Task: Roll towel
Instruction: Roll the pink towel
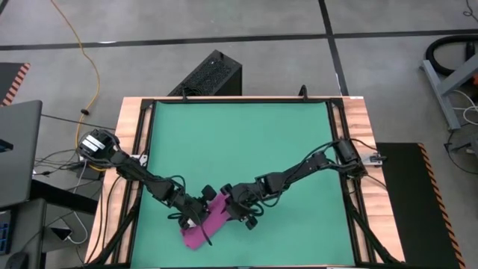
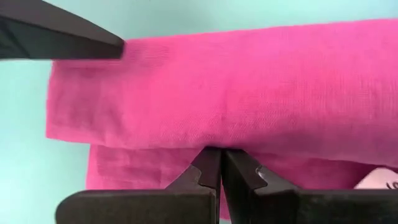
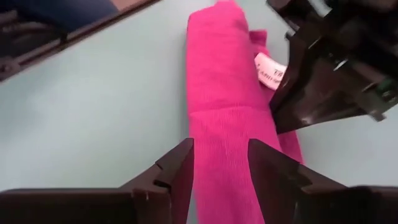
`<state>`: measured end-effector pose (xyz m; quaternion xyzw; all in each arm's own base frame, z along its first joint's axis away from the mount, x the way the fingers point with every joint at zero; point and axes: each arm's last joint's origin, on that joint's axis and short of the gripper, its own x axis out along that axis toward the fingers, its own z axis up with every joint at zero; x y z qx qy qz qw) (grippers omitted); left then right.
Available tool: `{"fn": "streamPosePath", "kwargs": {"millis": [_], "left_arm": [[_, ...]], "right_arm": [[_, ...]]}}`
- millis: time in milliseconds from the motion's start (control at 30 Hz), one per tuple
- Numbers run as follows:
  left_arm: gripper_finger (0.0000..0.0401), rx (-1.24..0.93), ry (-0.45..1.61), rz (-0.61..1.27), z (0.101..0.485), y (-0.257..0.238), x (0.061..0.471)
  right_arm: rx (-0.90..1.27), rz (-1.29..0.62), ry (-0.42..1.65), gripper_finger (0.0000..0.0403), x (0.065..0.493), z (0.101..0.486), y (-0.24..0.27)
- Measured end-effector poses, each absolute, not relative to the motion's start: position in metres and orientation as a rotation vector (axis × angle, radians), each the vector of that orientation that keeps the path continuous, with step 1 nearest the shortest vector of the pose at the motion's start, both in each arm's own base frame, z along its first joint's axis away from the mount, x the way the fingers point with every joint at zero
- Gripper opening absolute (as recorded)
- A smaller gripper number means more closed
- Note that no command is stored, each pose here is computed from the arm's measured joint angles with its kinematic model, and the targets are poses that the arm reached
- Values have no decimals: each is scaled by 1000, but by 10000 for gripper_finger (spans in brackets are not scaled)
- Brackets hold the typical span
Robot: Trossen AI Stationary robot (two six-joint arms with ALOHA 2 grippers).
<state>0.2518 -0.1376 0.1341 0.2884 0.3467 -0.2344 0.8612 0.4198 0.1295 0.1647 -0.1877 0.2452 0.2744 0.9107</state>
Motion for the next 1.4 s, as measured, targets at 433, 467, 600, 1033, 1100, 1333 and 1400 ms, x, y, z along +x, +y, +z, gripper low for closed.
{"fn": "streamPosePath", "kwargs": {"millis": [433, 467, 600, 1033, 1100, 1333, 1400], "left_arm": [[0, 629, 650, -499, 139, -140, 256], [0, 629, 649, -499, 139, -140, 256], [0, 627, 649, -506, 139, -140, 256], [0, 624, 580, -505, 144, -142, 260], [0, 604, 577, -522, 144, -143, 260], [0, 587, 551, -522, 146, -144, 261], [0, 585, 544, -521, 147, -144, 262]], "right_arm": [[-387, 510, 505, 199, 424, 165, 118], [-388, 511, 505, 197, 424, 165, 119], [-384, 510, 506, 186, 424, 165, 119], [-287, 515, 529, 192, 424, 163, 120], [-277, 516, 536, 193, 424, 160, 121], [-234, 553, 599, 193, 428, 135, 131], [-236, 559, 588, 191, 428, 138, 134]]}}
